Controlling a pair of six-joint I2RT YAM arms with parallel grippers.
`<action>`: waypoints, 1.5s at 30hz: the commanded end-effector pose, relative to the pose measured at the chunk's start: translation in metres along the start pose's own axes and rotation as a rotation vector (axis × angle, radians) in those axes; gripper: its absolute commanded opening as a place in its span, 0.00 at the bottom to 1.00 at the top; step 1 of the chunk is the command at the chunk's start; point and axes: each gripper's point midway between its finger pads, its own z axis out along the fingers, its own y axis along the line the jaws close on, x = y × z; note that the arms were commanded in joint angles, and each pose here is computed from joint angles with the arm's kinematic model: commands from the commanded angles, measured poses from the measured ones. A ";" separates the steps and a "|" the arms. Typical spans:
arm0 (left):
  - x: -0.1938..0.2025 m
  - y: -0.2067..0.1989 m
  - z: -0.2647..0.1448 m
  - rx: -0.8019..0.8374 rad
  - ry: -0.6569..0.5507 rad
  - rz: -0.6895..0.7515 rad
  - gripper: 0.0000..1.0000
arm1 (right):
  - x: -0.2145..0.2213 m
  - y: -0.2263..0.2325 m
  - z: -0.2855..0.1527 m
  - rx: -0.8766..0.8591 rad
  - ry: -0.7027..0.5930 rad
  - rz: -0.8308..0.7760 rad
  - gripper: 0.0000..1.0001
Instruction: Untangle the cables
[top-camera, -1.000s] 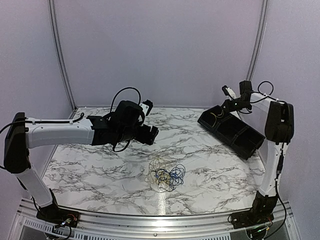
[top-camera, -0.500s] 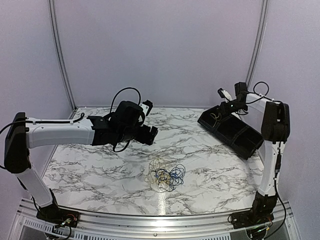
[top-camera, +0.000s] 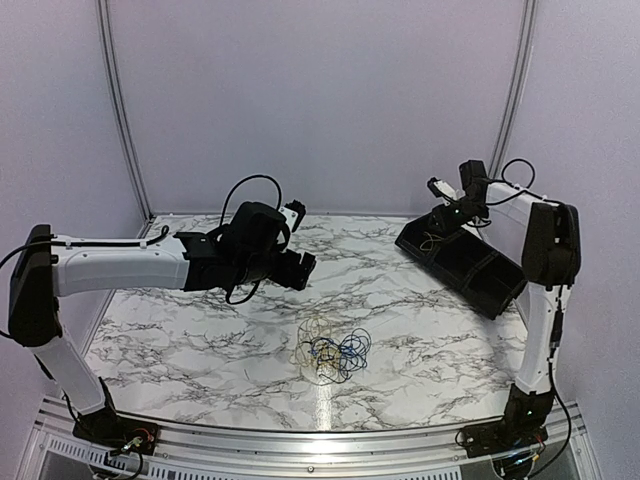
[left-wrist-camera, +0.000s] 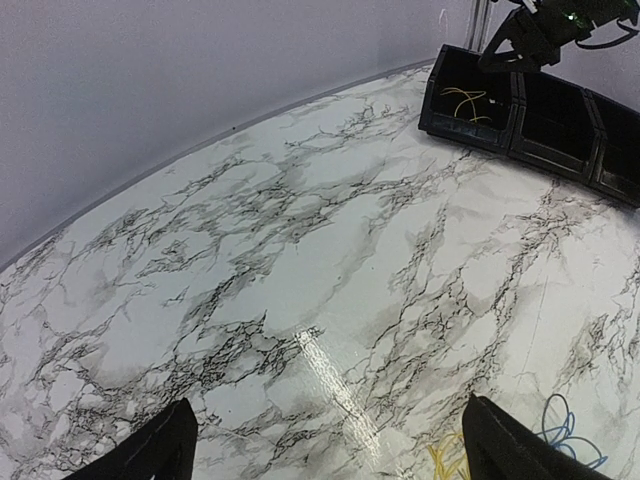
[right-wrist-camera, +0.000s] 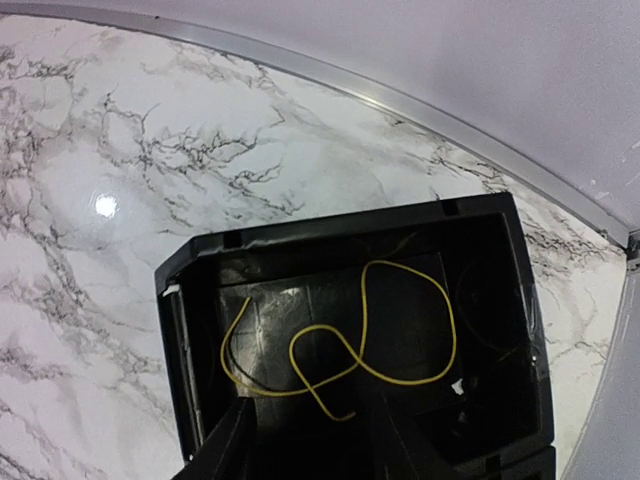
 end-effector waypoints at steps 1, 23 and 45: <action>0.001 0.004 -0.004 -0.015 0.010 0.018 0.95 | -0.027 0.005 -0.062 0.069 -0.055 -0.036 0.42; 0.104 -0.035 -0.045 0.269 0.131 -0.294 0.62 | 0.067 0.280 -0.184 -0.611 -0.396 -0.461 0.31; 0.109 -0.042 -0.008 0.189 0.029 -0.354 0.69 | 0.099 0.383 -0.061 -0.764 -0.065 -0.533 0.39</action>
